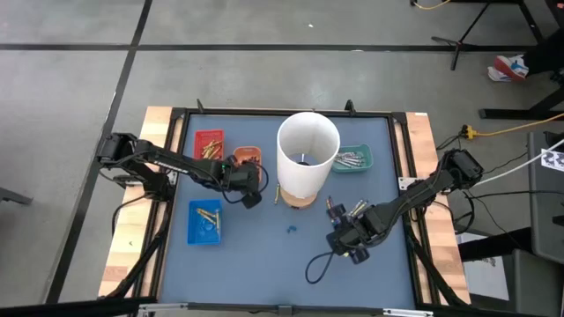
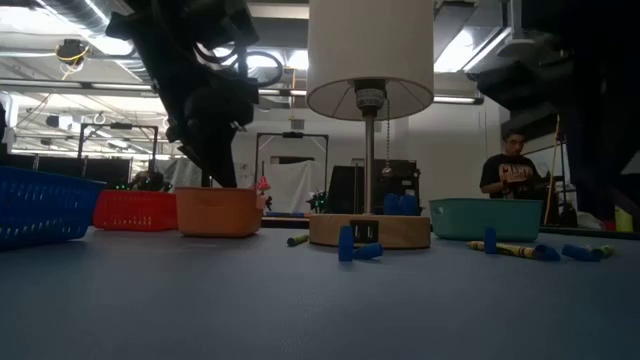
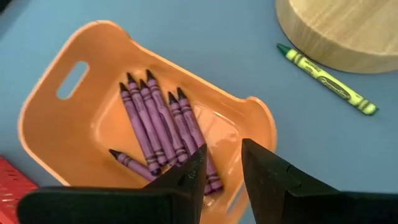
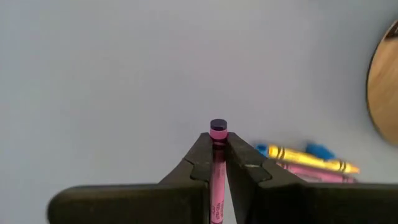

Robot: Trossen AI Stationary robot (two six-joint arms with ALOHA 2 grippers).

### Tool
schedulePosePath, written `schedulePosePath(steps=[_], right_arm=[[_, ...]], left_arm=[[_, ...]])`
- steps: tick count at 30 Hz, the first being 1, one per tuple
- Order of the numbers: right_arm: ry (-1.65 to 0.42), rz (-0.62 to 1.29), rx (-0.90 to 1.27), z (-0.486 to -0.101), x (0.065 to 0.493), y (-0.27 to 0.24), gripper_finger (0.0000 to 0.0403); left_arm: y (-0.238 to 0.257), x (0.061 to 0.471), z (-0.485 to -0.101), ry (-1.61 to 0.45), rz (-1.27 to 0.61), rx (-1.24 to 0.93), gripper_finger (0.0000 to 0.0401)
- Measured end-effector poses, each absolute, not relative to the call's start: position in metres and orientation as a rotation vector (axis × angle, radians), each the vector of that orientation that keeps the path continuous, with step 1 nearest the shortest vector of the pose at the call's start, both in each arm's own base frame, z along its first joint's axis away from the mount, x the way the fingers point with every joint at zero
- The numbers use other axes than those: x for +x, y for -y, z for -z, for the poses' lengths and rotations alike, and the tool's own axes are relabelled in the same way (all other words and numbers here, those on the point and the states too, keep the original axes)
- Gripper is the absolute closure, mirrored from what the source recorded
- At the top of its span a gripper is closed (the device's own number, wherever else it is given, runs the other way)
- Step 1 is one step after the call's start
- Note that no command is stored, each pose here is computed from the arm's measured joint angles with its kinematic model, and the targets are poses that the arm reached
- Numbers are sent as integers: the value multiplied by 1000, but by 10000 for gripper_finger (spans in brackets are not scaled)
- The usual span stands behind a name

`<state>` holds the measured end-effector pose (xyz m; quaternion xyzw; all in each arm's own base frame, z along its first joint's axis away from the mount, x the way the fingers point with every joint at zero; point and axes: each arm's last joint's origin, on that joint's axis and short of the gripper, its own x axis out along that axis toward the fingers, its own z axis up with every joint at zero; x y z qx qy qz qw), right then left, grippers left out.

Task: Sort crayons
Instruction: Put the violet crayon into the orange bin

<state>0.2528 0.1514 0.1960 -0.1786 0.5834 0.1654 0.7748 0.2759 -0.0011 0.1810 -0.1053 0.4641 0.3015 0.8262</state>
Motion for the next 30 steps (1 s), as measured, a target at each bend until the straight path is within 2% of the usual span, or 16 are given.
schedulePosePath(steps=[6,15,23,30], right_arm=[[-1133,-387,-362,-201,263,-158,379],[-830,-417,-359,-216,285,-170,379],[-573,-257,-421,-233,300,-173,379],[-387,-172,-428,-250,309,-175,379]], left_arm=[[1,276,-182,-980,-643,-223,315],[8,276,-198,-884,-576,-268,315],[38,283,-213,-740,-427,-290,315],[82,288,-226,-586,-202,-305,315]])
